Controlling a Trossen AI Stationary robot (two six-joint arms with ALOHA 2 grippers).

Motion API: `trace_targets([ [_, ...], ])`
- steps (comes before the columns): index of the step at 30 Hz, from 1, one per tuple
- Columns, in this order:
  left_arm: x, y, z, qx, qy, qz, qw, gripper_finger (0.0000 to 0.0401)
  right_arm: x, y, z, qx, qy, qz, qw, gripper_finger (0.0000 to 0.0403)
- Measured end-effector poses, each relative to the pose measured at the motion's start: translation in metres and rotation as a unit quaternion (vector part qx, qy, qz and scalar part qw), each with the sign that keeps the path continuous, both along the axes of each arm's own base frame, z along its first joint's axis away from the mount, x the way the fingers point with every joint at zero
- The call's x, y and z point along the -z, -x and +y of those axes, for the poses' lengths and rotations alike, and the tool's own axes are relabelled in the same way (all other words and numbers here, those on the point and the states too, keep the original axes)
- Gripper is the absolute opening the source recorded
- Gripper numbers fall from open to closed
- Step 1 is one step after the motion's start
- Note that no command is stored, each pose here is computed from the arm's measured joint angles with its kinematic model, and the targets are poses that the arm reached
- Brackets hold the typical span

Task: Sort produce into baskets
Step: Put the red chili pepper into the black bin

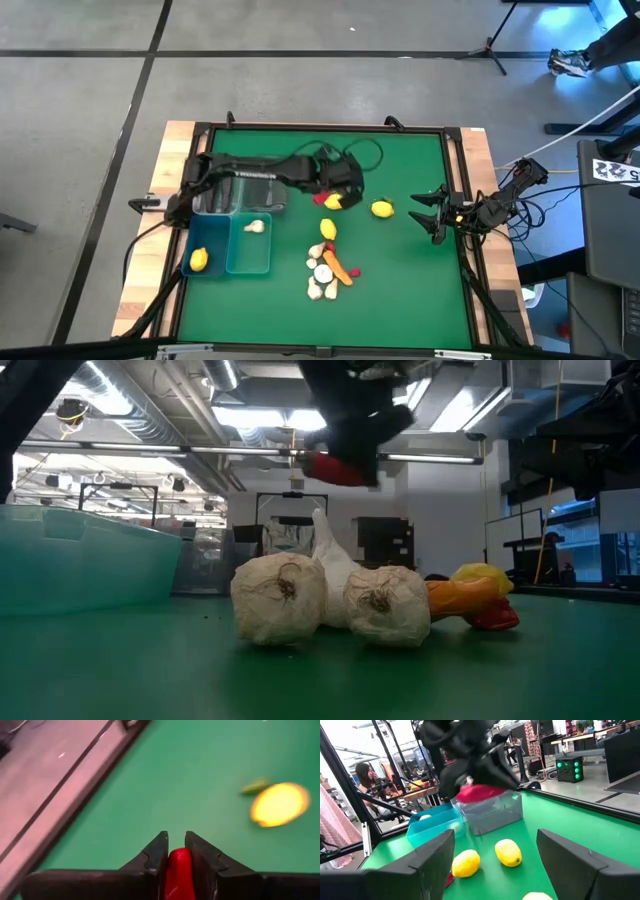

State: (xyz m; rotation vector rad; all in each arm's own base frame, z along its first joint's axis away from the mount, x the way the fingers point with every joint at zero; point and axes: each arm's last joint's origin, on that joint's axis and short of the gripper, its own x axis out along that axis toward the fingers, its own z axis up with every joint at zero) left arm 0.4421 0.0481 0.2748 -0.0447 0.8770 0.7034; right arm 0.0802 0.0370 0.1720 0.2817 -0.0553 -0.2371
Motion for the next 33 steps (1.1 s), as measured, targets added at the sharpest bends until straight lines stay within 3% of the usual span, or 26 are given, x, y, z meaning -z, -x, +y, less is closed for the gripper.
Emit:
trace_targets([
  [9, 0.004, 0.065, 0.041, -0.104, 0.014, 0.026, 0.994, 0.0068, 0.000, 0.000, 0.000, 0.000, 0.001, 0.001, 1.000, 0.0280],
  [19, 0.034, 0.160, 0.038, -0.241, 0.028, -0.096, 0.965, 0.0065, 0.000, 0.000, 0.000, 0.000, 0.003, 0.002, 1.000, 0.0280],
  [26, 0.061, 0.179, 0.041, -0.277, 0.027, -0.136, 0.951, 0.0068, 0.000, 0.000, 0.000, 0.000, 0.001, 0.001, 1.000, 0.0280],
  [33, 0.071, 0.186, 0.045, -0.286, 0.023, -0.104, 0.952, 0.0077, 0.000, 0.000, 0.000, 0.000, 0.000, 0.000, 1.000, 0.0280],
])
